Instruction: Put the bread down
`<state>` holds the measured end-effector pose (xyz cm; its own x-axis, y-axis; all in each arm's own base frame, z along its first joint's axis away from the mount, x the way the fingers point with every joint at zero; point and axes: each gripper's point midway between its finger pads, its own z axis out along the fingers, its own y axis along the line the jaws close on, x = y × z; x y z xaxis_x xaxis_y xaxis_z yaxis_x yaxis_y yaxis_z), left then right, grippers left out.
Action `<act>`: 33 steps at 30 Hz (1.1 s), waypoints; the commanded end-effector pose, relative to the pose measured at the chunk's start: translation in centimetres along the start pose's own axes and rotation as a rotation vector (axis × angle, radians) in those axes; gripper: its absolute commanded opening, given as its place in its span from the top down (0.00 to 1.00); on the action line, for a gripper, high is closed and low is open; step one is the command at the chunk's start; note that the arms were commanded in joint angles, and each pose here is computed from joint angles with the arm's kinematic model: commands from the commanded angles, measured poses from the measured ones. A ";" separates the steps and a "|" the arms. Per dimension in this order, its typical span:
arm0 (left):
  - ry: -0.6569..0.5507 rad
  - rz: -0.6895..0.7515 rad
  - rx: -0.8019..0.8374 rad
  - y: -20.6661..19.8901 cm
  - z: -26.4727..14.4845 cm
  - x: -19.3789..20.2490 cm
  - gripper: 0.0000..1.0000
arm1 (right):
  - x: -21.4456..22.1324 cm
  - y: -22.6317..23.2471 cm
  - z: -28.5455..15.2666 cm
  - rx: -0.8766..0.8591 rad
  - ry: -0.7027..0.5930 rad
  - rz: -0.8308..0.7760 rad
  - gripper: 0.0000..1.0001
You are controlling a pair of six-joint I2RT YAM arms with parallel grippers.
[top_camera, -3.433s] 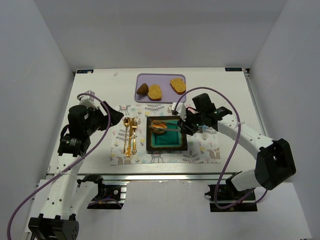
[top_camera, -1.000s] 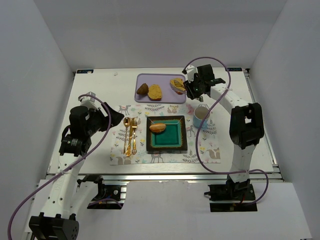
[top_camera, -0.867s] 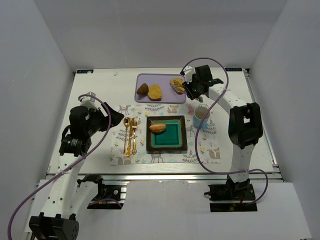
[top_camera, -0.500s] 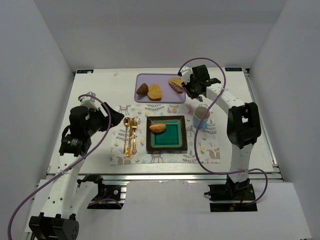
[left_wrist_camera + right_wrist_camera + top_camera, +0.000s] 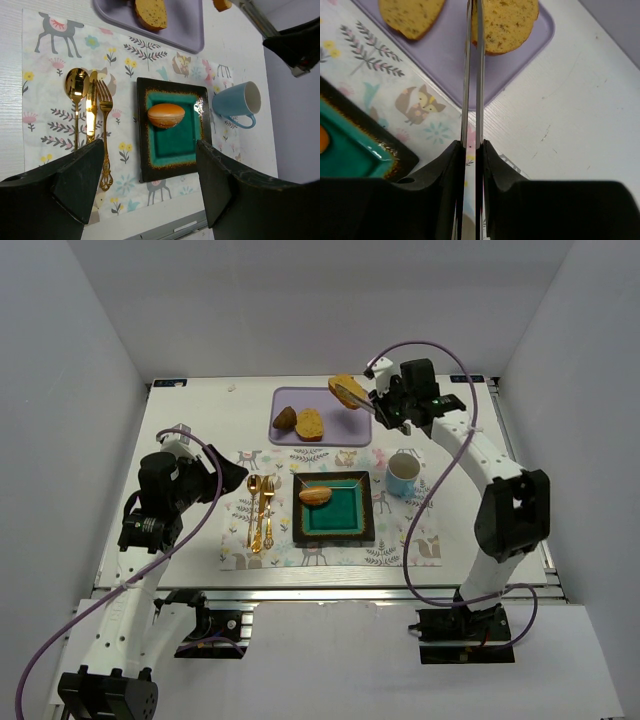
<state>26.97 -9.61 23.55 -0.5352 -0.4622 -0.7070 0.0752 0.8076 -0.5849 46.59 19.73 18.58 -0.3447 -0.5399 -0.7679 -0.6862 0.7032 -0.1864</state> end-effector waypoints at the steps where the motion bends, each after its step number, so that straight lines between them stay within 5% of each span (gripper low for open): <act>1: -0.019 0.007 0.014 -0.4 -0.3 -0.4 0.17 | -3.1 1.0 -3.3 -0.040 -0.130 -0.022 0.91; 16: -0.009 0.006 0.030 -0.5 0.0 -0.2 0.17 | 7.4 13.4 -14.8 -0.392 -0.155 -0.259 0.90; 27: -0.011 0.007 0.029 -0.5 -0.3 -0.1 0.17 | 12.2 14.8 -14.1 -0.409 -0.022 -0.241 0.83; 33: -0.014 -0.001 0.026 -0.4 -0.6 0.2 0.17 | 12.5 14.6 -13.6 -0.402 -0.009 -0.235 0.66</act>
<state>26.62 -9.73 23.51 -0.5319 -0.4633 -0.7088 0.0857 0.8033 -0.5894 23.06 16.81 14.22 -0.1669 -0.6611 -0.7315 -0.9410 0.3283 -0.0821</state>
